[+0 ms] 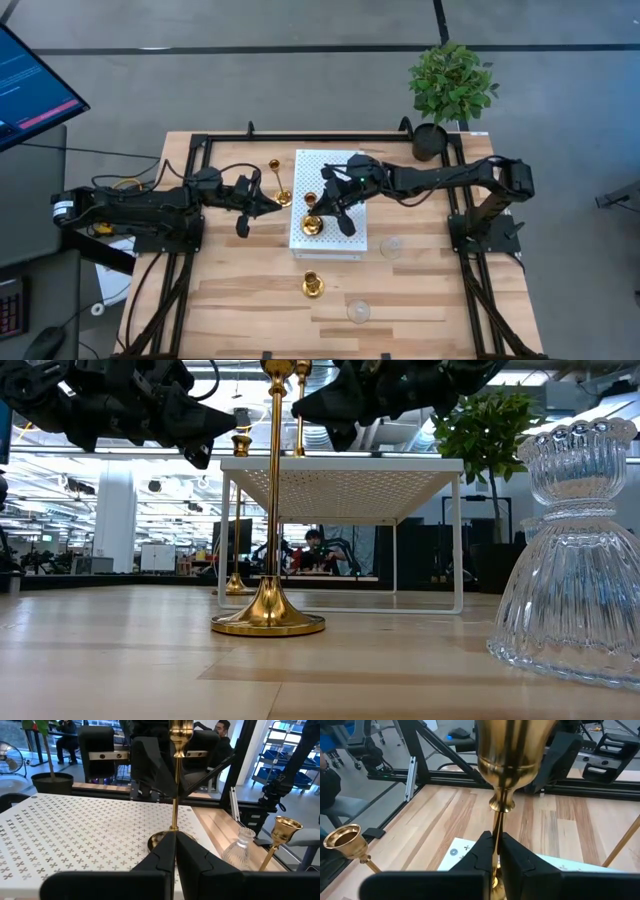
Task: Pick & Place candle stick holders
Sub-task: Put the top right gold candle holder on the shelf, then put the bottom gold candle holder on the shelf aligned with the other gold candle holder
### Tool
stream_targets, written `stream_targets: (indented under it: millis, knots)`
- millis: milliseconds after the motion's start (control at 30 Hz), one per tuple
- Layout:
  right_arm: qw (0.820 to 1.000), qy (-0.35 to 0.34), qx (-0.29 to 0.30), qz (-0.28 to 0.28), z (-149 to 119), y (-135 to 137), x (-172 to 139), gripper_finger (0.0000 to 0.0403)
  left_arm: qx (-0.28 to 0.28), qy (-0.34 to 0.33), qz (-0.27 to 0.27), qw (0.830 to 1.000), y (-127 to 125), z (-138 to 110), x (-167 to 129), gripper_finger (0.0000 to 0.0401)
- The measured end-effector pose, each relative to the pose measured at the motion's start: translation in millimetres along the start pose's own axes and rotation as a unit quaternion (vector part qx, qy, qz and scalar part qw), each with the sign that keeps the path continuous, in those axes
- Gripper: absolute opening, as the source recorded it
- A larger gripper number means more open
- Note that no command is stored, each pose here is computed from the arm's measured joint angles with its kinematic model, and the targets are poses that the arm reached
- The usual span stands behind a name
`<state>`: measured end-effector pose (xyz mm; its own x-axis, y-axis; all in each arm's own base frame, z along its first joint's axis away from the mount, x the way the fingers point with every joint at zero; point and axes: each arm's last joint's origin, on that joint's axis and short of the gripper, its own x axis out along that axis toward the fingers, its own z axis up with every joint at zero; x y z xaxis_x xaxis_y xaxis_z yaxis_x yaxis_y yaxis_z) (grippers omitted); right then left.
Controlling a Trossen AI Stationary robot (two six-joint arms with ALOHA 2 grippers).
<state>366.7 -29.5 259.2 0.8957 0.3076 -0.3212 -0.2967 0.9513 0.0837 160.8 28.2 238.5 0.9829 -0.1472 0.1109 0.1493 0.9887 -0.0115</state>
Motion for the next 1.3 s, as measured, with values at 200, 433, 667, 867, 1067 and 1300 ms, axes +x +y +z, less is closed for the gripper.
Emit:
stream_targets:
  millis: [200,433,667,867,1067,1300]
  knots:
    - [1.000,-0.001,0.000,0.001,0,0,0,0.0052,-0.001,0.002,0.000,1.000,0,0,0,0.0012]
    - [1.000,0.000,-0.017,0.000,0,0,0,0.0085,-0.001,0.003,0.000,1.000,0,-1,0,0.0012]
    - [1.000,0.019,-0.016,-0.002,5,3,-15,0.0151,-0.001,0.003,-0.001,1.000,0,-1,0,0.0012]
    - [0.998,0.068,0.012,-0.010,9,6,-44,0.0191,-0.001,0.003,-0.001,1.000,0,-1,0,0.0012]
    - [0.994,0.106,0.015,-0.018,12,11,-70,0.0169,-0.002,0.007,-0.021,1.000,-1,-1,0,0.0012]
    - [0.994,0.109,-0.008,-0.028,10,21,-90,0.0061,-0.006,0.012,-0.083,0.996,-11,-2,2,0.0005]
